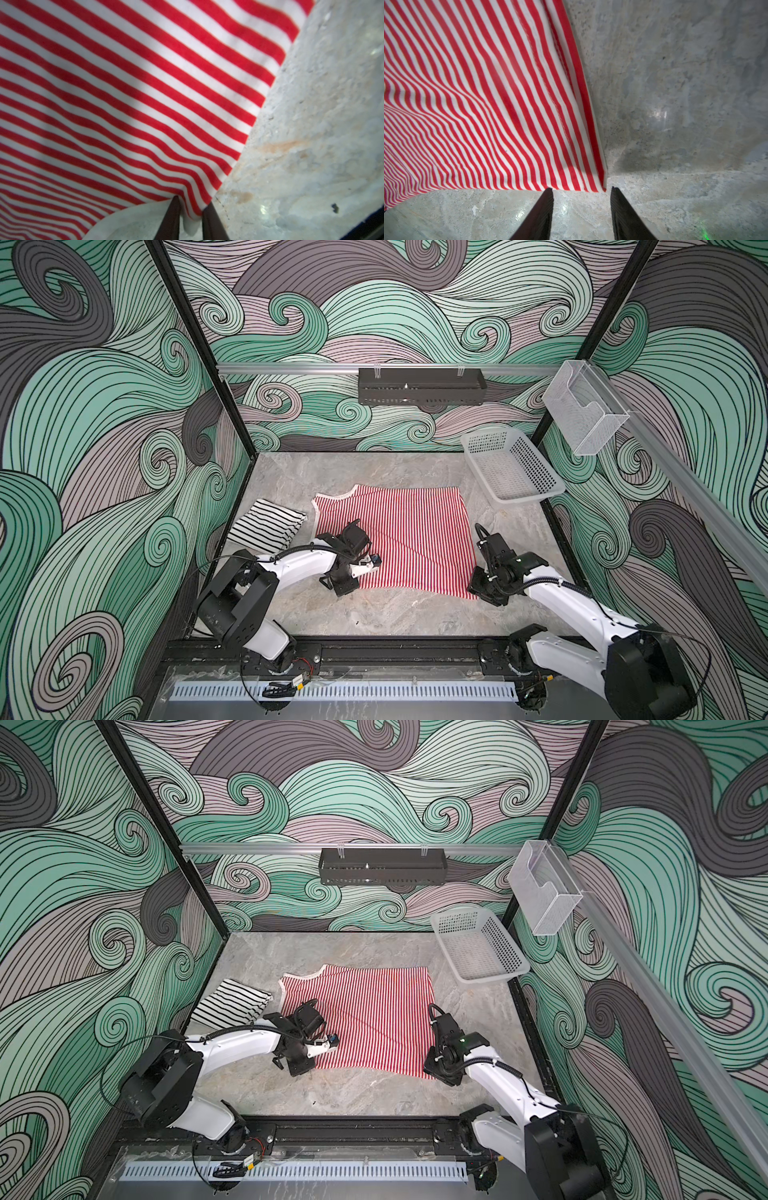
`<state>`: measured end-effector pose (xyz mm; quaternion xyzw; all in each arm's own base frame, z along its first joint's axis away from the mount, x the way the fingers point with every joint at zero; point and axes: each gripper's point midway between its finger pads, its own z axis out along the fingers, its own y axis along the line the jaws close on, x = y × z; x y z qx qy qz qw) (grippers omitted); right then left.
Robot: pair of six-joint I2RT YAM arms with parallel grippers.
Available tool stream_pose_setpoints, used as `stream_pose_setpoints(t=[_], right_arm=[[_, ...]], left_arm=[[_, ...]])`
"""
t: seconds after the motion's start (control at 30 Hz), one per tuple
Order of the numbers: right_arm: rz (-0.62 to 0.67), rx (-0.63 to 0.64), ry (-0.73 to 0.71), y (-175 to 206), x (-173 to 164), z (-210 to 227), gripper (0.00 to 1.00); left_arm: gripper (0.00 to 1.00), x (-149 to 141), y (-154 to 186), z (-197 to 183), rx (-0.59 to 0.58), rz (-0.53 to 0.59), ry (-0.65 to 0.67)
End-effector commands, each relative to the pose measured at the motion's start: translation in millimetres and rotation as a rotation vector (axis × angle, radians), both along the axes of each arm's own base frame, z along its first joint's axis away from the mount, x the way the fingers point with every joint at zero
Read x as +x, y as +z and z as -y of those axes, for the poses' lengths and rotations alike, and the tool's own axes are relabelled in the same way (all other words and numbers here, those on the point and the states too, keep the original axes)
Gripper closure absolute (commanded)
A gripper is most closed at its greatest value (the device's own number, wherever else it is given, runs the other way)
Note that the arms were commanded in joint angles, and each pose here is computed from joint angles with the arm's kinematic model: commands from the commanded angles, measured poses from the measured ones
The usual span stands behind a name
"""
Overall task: Fold and stack tank tops
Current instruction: Fold the tank top at the center of the table.
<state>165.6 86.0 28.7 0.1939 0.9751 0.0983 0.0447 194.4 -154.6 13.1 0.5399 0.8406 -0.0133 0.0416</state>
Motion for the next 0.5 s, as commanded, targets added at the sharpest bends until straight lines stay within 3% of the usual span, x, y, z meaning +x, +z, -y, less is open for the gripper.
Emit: stream_pose_setpoints(t=[0.0,0.17,0.47], right_arm=[[-0.003,-0.005,0.000,-1,1,1,0.54],[-0.026,-0.047,-0.009,-9,-6,10,0.58],[-0.045,-0.108,-0.018,-11,-8,21,0.63]], left_arm=[[0.84,-18,-3,1,-0.008,-0.086,-0.008],[0.90,-19,-1,3,-0.014,-0.097,-0.011],[0.91,-20,0,2,-0.008,-0.103,-0.017]])
